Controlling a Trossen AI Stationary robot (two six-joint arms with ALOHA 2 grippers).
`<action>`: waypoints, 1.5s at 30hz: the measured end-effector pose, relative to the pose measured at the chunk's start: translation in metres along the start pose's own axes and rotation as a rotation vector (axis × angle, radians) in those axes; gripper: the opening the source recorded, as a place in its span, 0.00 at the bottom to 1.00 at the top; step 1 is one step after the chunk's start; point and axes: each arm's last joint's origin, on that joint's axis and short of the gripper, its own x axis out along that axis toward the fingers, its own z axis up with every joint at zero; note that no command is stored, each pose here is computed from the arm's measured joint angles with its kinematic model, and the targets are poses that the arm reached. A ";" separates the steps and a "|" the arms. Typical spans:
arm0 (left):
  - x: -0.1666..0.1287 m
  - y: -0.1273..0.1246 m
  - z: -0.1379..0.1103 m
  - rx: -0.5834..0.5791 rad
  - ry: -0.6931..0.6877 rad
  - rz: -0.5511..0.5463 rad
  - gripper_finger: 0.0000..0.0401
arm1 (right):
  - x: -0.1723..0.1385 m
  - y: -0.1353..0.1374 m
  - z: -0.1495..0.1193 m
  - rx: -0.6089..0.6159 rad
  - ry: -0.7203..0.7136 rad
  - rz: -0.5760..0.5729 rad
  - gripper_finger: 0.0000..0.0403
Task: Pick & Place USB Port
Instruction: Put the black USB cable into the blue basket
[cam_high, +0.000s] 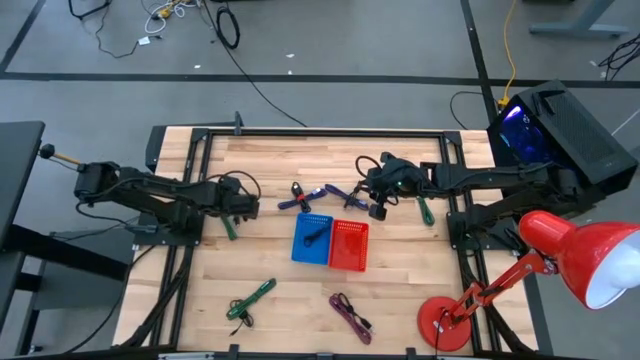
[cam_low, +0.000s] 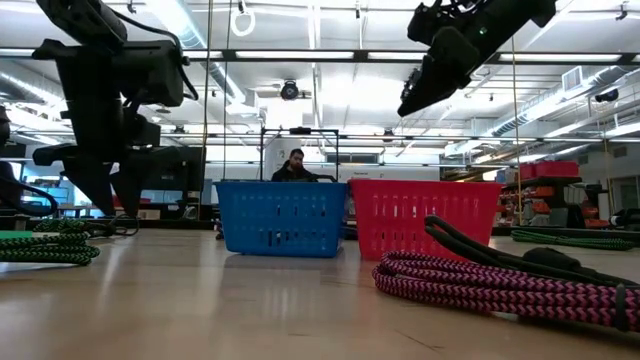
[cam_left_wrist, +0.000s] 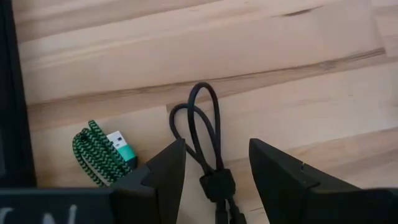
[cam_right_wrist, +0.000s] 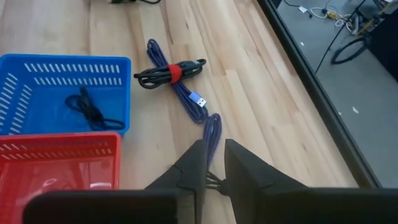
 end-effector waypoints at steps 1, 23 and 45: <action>0.000 0.000 0.000 -0.005 0.000 0.000 0.46 | 0.000 0.000 0.000 0.000 -0.002 0.000 0.15; 0.025 0.012 -0.019 -0.056 0.071 -0.068 0.22 | 0.000 0.001 0.003 0.009 -0.025 0.001 0.15; -0.105 -0.053 0.051 0.277 -0.334 -0.526 0.10 | 0.000 -0.004 0.003 0.009 -0.025 -0.086 0.15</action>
